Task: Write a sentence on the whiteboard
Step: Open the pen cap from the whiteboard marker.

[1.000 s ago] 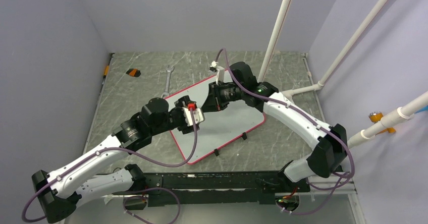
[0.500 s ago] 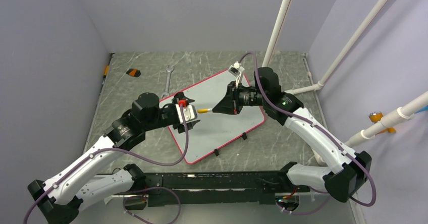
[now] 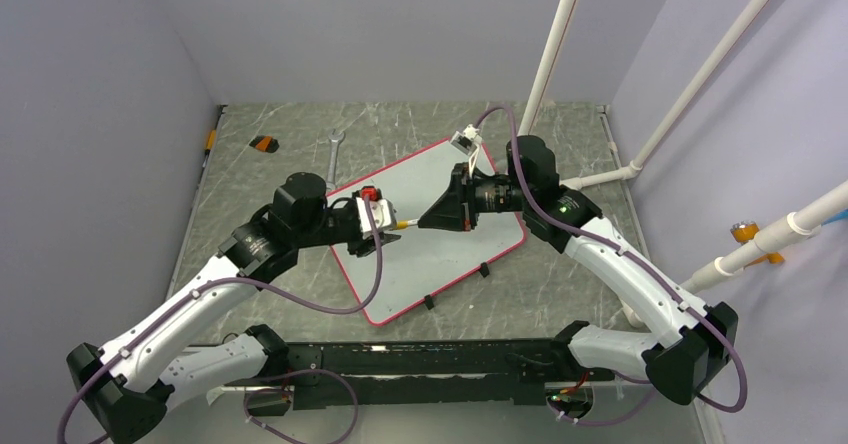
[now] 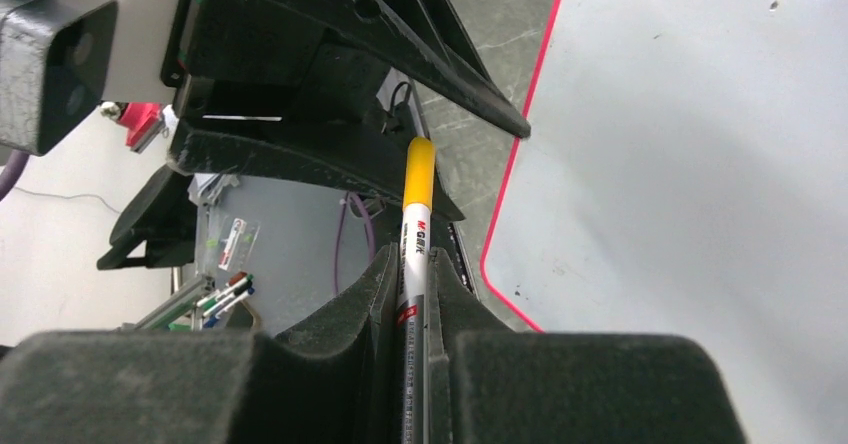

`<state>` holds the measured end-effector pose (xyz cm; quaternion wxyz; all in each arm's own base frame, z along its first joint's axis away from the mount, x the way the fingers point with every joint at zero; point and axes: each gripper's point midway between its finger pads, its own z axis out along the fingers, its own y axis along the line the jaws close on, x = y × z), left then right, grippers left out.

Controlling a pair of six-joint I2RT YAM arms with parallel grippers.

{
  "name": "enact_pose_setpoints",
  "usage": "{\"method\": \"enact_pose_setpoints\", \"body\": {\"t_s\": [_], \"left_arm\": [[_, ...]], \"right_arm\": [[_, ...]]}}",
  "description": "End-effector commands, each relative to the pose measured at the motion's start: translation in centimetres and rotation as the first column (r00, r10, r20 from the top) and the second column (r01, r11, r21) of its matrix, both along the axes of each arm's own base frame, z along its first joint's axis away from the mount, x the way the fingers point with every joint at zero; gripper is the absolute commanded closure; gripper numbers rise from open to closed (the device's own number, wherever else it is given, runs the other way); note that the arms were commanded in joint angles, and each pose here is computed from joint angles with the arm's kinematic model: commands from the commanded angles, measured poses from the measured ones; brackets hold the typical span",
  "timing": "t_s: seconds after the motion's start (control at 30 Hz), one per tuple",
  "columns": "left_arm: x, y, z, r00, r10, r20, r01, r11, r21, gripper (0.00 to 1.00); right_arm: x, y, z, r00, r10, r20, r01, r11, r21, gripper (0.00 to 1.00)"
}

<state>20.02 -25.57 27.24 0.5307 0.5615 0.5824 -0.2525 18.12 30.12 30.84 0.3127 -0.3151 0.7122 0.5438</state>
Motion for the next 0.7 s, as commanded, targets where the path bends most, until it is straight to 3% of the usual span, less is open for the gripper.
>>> {"method": "enact_pose_setpoints", "body": {"t_s": [0.0,0.2,0.67], "left_arm": [[-0.1,-1.0,2.8,0.999,-0.035,0.014,0.036,0.997,-0.068,0.52],[-0.1,-1.1,3.0,0.999,-0.039,0.008,0.039,0.996,-0.082,1.0],[0.5,0.5,2.4,0.997,0.036,0.07,-0.032,0.998,-0.056,1.0]], "right_arm": [[-0.5,0.4,1.3,0.998,0.049,0.038,-0.051,0.997,0.053,1.0],[-0.4,0.5,0.7,0.998,0.059,0.023,-0.06,0.997,0.046,1.0],[-0.9,-1.6,1.3,0.997,-0.001,0.074,-0.001,1.0,0.018,1.0]]}}
